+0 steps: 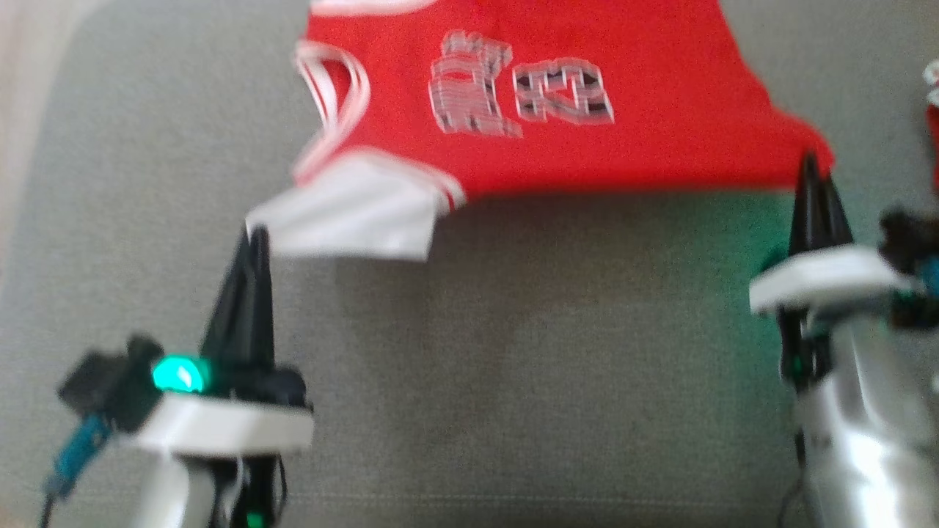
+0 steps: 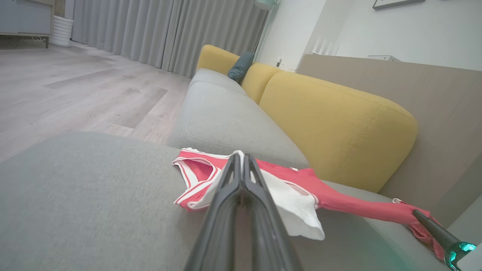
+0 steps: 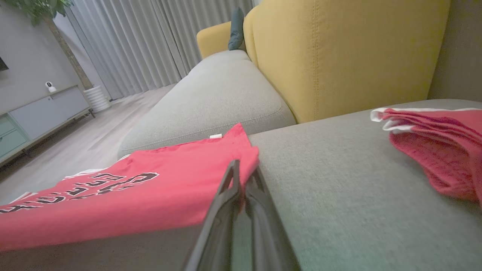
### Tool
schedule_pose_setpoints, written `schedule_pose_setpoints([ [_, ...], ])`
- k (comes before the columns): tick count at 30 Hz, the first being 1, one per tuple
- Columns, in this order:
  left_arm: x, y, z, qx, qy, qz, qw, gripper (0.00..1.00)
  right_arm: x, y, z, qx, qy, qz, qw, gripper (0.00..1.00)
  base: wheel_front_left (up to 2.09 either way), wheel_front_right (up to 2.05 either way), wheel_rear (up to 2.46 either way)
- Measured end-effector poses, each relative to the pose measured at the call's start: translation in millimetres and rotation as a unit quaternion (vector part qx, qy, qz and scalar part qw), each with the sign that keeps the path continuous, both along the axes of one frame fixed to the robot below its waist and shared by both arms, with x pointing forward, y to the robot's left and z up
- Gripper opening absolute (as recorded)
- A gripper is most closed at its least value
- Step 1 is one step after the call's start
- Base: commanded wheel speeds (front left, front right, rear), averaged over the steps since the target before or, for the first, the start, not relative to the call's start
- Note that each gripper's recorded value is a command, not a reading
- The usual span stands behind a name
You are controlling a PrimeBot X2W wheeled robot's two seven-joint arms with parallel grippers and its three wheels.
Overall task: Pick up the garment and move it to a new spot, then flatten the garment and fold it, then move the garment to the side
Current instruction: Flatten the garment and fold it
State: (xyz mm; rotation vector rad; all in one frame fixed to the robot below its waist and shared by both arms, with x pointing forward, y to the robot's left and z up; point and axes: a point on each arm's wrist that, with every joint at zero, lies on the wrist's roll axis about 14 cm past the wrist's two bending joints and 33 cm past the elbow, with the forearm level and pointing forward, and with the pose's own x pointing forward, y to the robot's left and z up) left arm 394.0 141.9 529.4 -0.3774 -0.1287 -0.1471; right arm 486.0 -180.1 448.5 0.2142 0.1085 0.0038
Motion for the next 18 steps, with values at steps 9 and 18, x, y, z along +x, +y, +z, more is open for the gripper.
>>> schedule_pose_setpoints([
  [9, -72.0, -7.2, -5.6, -0.031, 0.039, 0.001, 0.999, 0.00, -84.2, -10.3, -4.0, 0.017, -0.001, -0.015, 1.000, 0.00, 0.00, 0.00, 0.00],
  [18, -95.0, -11.4, -28.0, -0.033, 0.093, -0.010, 0.995, 0.00, -129.9, -16.5, -31.2, 0.032, 0.061, -0.022, 0.997, 0.00, 0.00, 0.00, 0.00],
])
